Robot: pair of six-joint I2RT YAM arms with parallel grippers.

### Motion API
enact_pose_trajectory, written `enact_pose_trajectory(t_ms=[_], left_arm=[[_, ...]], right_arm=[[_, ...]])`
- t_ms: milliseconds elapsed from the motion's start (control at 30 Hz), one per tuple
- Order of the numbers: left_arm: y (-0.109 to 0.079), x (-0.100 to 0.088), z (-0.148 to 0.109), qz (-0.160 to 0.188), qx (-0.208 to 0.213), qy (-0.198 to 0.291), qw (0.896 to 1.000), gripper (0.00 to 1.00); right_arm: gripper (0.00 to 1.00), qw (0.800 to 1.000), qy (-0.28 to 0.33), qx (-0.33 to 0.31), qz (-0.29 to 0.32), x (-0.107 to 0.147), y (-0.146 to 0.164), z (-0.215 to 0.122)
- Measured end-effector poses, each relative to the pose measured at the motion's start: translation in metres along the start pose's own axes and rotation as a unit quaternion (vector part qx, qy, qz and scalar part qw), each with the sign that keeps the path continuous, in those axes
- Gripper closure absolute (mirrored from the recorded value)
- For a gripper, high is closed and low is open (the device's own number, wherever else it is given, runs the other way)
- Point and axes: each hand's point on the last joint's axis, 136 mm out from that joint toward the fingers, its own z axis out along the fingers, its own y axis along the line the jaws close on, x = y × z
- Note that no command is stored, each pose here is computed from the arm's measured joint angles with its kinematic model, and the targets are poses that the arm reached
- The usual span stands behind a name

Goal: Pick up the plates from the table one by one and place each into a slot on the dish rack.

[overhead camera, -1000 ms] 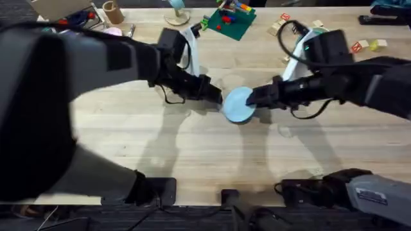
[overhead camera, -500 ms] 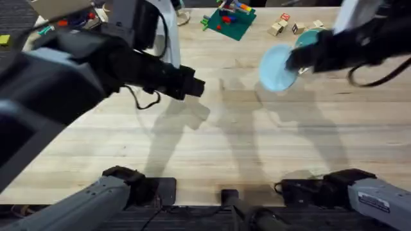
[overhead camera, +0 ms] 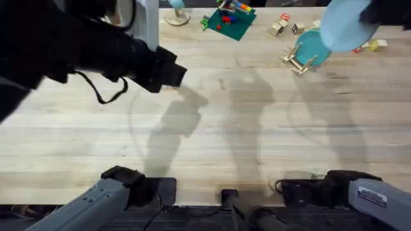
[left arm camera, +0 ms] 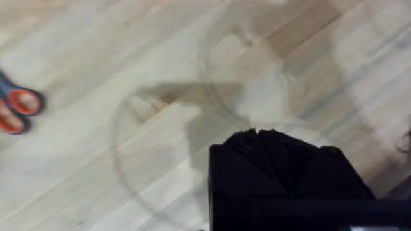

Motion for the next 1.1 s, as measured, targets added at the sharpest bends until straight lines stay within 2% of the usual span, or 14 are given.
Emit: enact_pose_trajectory(t_ms=[167, 233, 267, 400, 433, 500, 800, 1100], left_arm=[[-0.001, -0.011, -0.015, 0.038, -0.024, -0.007, 0.999, 0.955], [-0.005, -0.015, -0.020, 0.057, -0.028, -0.013, 0.998, 0.848], [-0.007, -0.017, -0.021, 0.063, -0.028, -0.014, 0.998, 0.754], [-0.015, -0.020, -0.024, 0.084, -0.025, -0.017, 0.996, 0.125], [-0.015, -0.021, -0.024, 0.085, -0.026, -0.018, 0.996, 0.038], [-0.014, -0.021, -0.025, 0.088, -0.029, -0.017, 0.996, 0.008], [-0.013, -0.021, -0.025, 0.090, -0.031, -0.017, 0.995, 0.006], [-0.013, -0.021, -0.025, 0.090, -0.031, -0.017, 0.995, 0.005]], right_arm=[[0.970, 0.999, -0.005, 0.019, -0.031, -0.017, -0.020, -0.004], [0.970, 0.999, -0.002, 0.023, -0.043, -0.024, -0.027, 0.001], [0.970, 0.999, 0.000, 0.024, -0.048, -0.026, -0.030, 0.003], [0.970, 0.997, 0.007, 0.027, -0.075, -0.036, -0.042, 0.019], [0.970, 0.996, 0.007, 0.028, -0.082, -0.038, -0.045, 0.023], [0.970, 0.995, 0.005, 0.031, -0.097, -0.043, -0.050, 0.031], [0.970, 0.983, 0.011, 0.028, -0.180, -0.049, -0.057, 0.054], [0.970, 0.978, 0.008, 0.030, -0.204, -0.051, -0.058, 0.054]])
